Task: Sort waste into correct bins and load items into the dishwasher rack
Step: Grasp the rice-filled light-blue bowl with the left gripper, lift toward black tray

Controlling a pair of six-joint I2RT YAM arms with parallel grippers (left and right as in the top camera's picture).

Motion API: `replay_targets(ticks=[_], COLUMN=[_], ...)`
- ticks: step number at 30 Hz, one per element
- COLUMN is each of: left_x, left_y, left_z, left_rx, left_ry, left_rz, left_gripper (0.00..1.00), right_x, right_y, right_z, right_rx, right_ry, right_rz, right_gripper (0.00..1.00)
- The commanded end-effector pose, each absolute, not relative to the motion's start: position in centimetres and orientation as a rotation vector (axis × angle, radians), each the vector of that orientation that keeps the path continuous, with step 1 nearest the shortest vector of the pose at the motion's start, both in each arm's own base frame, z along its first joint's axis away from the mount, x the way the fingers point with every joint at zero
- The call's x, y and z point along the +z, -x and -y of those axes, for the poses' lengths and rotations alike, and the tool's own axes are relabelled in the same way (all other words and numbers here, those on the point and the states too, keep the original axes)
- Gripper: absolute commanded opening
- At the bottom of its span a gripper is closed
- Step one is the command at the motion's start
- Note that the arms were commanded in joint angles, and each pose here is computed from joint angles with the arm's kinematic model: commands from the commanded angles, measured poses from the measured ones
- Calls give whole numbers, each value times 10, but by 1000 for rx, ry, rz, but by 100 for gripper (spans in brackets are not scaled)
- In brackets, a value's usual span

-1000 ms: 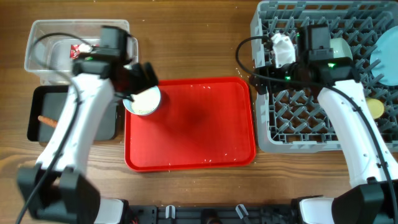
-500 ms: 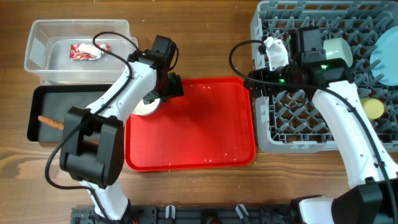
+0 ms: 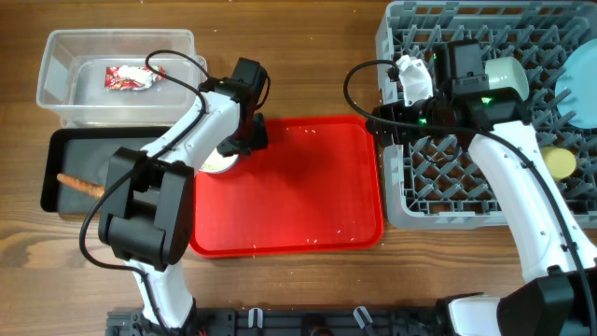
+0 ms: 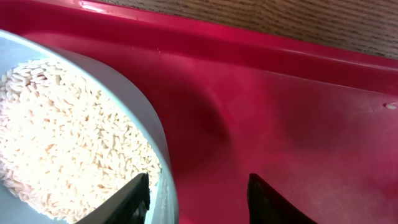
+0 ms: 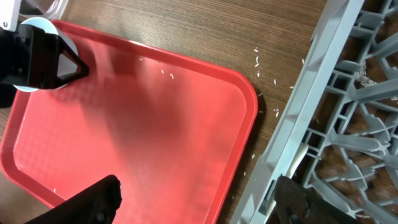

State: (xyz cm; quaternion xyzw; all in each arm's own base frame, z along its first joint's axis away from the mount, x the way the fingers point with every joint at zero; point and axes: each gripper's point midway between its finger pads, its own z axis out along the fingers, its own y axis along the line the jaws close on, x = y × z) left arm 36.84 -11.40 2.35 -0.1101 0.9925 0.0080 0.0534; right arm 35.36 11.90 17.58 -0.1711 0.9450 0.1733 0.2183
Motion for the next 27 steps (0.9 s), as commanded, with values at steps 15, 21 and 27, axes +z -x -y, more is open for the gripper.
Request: replay_targets(ticks=[15, 21, 27], left_x=[39, 103, 124], left_y=[-350, -341, -348], left_z=[106, 76, 36], left_rx=[91, 32, -307], left_ry=[328, 324, 403], left_rz=[-3059, -2977, -2947], left_gripper=[4, 4, 4], right_x=[172, 171, 168], right_y=[-352, -352, -348], right_z=[-123, -123, -119], right_rx=[511, 511, 487], right_ry=[472, 473, 466], right_rz=[-2627, -2628, -2652], right_gripper=[81, 80, 80])
